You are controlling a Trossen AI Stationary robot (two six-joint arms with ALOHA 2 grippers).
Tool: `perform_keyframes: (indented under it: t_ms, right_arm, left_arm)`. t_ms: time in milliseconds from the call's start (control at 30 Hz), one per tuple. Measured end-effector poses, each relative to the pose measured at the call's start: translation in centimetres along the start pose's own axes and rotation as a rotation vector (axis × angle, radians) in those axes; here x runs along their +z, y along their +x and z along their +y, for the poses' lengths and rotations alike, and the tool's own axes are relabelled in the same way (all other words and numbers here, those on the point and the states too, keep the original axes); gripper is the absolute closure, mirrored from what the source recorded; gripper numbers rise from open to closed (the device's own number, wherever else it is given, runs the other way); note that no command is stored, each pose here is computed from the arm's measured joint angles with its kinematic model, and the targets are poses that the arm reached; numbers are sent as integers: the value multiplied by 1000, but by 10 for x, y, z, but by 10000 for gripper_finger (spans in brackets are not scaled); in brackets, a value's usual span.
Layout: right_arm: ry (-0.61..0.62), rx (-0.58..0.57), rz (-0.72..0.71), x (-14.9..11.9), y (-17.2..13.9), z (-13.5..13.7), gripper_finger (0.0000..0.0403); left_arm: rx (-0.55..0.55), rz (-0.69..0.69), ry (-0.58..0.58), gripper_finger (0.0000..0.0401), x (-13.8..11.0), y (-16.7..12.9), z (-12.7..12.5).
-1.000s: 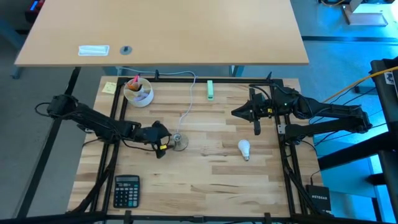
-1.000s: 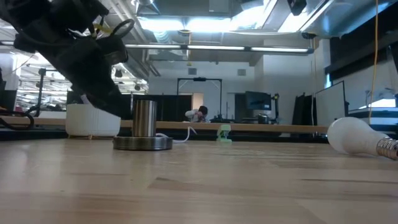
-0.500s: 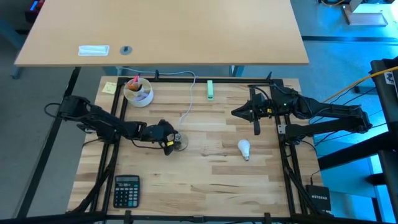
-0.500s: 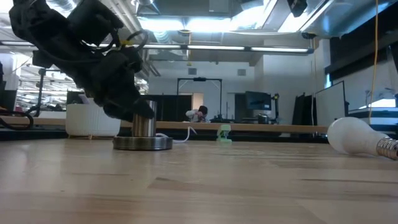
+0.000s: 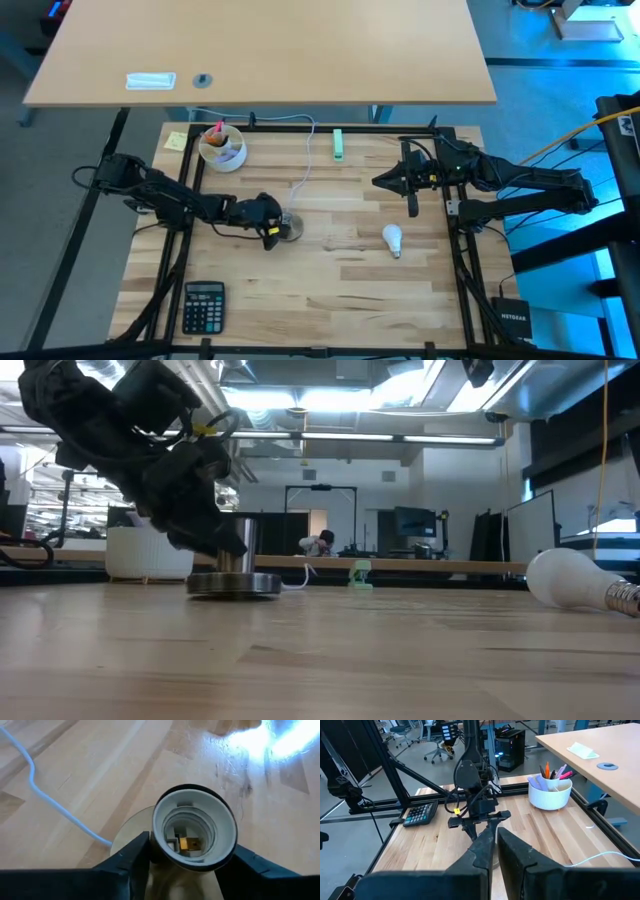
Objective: Screw lightbulb
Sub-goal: Prepare the lamp to insert the lightbulb
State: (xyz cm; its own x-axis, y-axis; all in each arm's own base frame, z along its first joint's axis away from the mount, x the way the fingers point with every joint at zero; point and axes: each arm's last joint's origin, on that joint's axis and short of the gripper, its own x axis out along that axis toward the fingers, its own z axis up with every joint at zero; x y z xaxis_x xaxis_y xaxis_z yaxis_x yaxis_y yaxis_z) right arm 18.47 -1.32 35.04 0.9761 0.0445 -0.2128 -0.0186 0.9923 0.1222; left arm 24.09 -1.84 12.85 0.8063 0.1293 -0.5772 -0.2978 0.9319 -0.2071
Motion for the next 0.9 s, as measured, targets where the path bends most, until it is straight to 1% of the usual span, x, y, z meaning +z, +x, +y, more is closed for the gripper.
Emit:
perform_keyframes:
  t_ms: [100, 233, 400, 500, 633, 733, 833, 900]
  right_arm:
    - [1, -1, 10, -1, 0, 0, 373]
    - [3, -2, 20, -2, 0, 0, 373]
    - [2, -2, 19, -2, 0, 0, 373]
    - [2, -2, 19, -2, 0, 0, 373]
    - [3, -1, 20, -2, 0, 0, 373]
    - [3, -1, 19, -2, 0, 0, 373]
    - [3, -1, 17, -2, 0, 0, 373]
    - [3, -1, 17, -2, 0, 0, 373]
  left_arm:
    - [-8, -19, 28, 224, 8, 1, -4]
    - [-27, -73, 92, 213, 27, 2, -12]
    - [-12, -123, 174, 220, 47, 11, -20]
    - [4, -121, 186, 222, 58, 25, -21]
    - [-38, -118, 212, 218, 77, 49, -24]
    - [-48, -125, 251, 215, 88, 66, -28]
    - [-43, -98, 286, 215, 92, 83, -31]
    - [-35, -53, 307, 216, 88, 93, -31]
